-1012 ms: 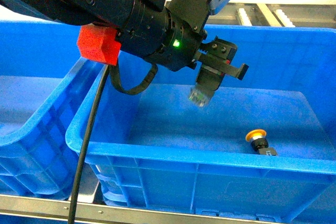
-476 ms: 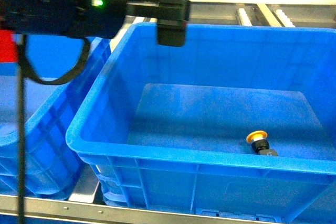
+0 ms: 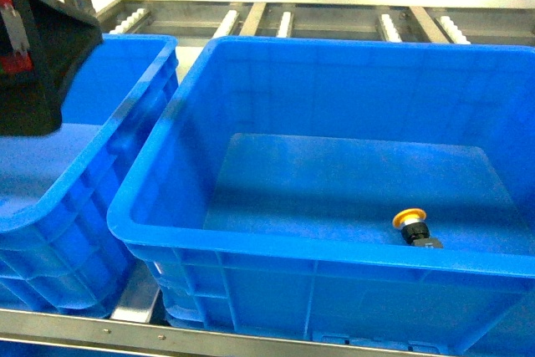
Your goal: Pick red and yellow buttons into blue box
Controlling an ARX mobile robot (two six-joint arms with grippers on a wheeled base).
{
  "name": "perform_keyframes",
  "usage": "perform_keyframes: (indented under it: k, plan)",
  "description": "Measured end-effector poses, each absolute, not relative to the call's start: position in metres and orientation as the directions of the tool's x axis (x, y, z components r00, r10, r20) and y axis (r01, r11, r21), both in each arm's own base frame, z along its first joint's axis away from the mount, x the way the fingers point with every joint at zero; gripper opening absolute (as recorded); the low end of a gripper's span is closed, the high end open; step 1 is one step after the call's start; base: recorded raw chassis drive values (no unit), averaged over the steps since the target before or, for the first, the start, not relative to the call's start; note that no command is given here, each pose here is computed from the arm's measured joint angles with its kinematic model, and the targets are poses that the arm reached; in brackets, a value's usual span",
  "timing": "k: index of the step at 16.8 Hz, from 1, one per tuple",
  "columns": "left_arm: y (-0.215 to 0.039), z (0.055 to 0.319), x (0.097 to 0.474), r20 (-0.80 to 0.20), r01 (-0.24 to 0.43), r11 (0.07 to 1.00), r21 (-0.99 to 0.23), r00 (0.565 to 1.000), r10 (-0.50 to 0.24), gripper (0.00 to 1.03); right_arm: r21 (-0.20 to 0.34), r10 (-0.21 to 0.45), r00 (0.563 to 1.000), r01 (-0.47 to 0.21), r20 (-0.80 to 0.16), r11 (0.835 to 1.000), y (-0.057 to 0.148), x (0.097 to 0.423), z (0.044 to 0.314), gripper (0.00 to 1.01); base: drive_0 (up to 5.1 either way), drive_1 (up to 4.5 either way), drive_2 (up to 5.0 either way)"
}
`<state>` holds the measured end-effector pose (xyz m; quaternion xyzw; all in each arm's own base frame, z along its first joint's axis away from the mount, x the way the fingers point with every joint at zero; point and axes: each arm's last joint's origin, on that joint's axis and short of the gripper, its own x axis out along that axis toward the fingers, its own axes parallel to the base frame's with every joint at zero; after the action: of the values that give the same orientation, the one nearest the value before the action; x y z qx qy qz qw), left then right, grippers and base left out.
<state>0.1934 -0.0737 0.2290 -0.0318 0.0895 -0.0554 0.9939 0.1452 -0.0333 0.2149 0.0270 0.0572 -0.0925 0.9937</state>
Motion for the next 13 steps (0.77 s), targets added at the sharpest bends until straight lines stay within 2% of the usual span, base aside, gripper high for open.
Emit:
perform_keyframes:
  k: [1,2,3,4,8,10,12,13]
  plan:
    - [-0.072,0.227,0.195,-0.186,0.089,0.994,-0.07,0.977,-0.1,0.98,0.043,-0.181,0.976,0.187,-0.119,0.981,-0.033,0.145,0.215,0.98,0.0,0.0,0.0]
    - [-0.071,0.225,0.195,-0.095,0.047,0.997,-0.064,0.994,-0.053,0.91,0.033,-0.112,0.993,0.113,-0.037,0.993,-0.033,0.145,0.215,0.9,0.0,0.0,0.0]
    - [-0.063,0.218,0.188,-0.036,0.027,0.998,-0.048,0.999,-0.029,0.8,0.02,-0.032,0.999,0.032,0.001,0.999,-0.028,0.141,0.21,0.79,0.0,0.0,0.0]
    - [-0.051,0.21,0.179,-0.016,-0.002,0.999,-0.032,1.0,0.002,0.67,0.01,-0.002,1.0,0.002,-0.001,1.0,-0.023,0.137,0.203,0.66,0.0,0.0,0.0]
    - [-0.033,0.199,0.164,-0.007,-0.003,1.0,-0.016,1.0,0.003,0.34,0.008,0.004,1.0,-0.004,-0.006,1.0,-0.015,0.13,0.193,0.33,0.0,0.0,0.0]
    - [-0.031,0.196,0.162,-0.011,-0.001,1.0,-0.015,1.0,0.0,0.29,0.008,0.003,1.0,-0.003,-0.007,1.0,-0.014,0.128,0.19,0.26,0.0,0.0,0.0]
    - [-0.023,0.19,0.153,-0.01,-0.003,1.0,-0.016,1.0,0.003,0.07,0.007,-0.007,1.0,0.007,-0.004,1.0,-0.01,0.124,0.186,0.03,0.0,0.0,0.0]
    - [-0.02,0.188,0.149,-0.005,-0.005,1.0,-0.015,1.0,0.005,0.02,0.004,-0.003,1.0,0.003,-0.004,1.0,-0.002,0.122,0.183,0.02,0.0,0.0,0.0]
